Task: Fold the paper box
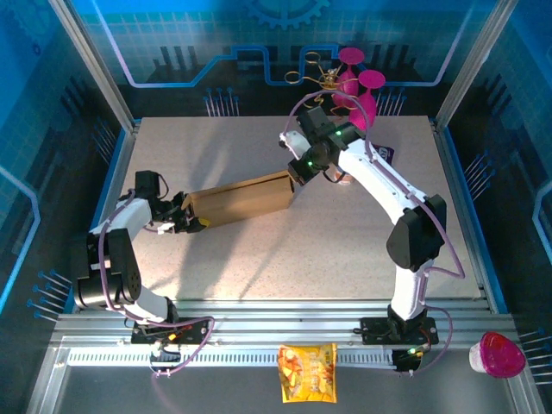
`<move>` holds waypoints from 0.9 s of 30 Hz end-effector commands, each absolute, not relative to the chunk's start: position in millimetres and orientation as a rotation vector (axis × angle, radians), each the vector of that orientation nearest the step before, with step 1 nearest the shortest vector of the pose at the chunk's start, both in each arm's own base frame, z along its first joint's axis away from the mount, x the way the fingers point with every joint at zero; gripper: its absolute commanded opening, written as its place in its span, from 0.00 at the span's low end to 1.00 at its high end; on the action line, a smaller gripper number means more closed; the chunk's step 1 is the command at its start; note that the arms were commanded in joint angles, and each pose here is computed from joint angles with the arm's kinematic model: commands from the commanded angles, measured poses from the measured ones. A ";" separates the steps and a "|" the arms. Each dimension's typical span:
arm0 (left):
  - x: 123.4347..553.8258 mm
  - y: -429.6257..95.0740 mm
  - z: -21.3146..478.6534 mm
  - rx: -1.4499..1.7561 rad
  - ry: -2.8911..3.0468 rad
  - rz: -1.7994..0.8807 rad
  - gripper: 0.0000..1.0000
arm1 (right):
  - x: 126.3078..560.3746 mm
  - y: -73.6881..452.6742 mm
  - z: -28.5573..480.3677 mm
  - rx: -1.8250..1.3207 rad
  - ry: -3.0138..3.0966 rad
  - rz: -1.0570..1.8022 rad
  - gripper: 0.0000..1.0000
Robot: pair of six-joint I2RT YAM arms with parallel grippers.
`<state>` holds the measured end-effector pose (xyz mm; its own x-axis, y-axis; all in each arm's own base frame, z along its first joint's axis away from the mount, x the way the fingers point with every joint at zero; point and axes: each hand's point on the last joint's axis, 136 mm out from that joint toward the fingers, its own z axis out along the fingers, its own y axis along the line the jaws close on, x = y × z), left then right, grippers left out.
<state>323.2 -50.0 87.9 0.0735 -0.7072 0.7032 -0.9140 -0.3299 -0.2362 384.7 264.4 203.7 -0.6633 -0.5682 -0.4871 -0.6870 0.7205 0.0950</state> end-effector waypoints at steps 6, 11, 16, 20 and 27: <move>328.9 -34.6 71.8 2.135 -1.623 1.094 0.69 | 380.5 264.8 208.4 -0.867 2.574 0.364 0.00; 332.7 -32.5 71.0 2.131 -1.626 1.111 0.66 | 374.8 264.9 204.5 -0.778 2.667 0.385 0.00; 337.7 -31.8 71.2 2.127 -1.627 1.129 0.57 | 369.0 273.2 204.4 -0.774 2.680 0.398 0.00; 342.4 -31.4 72.9 2.124 -1.626 1.143 0.52 | 365.0 275.6 203.1 -0.757 2.684 0.401 0.00; 343.8 -30.7 73.6 2.132 -1.614 1.142 0.47 | 362.2 278.5 205.9 -0.686 2.701 0.448 0.00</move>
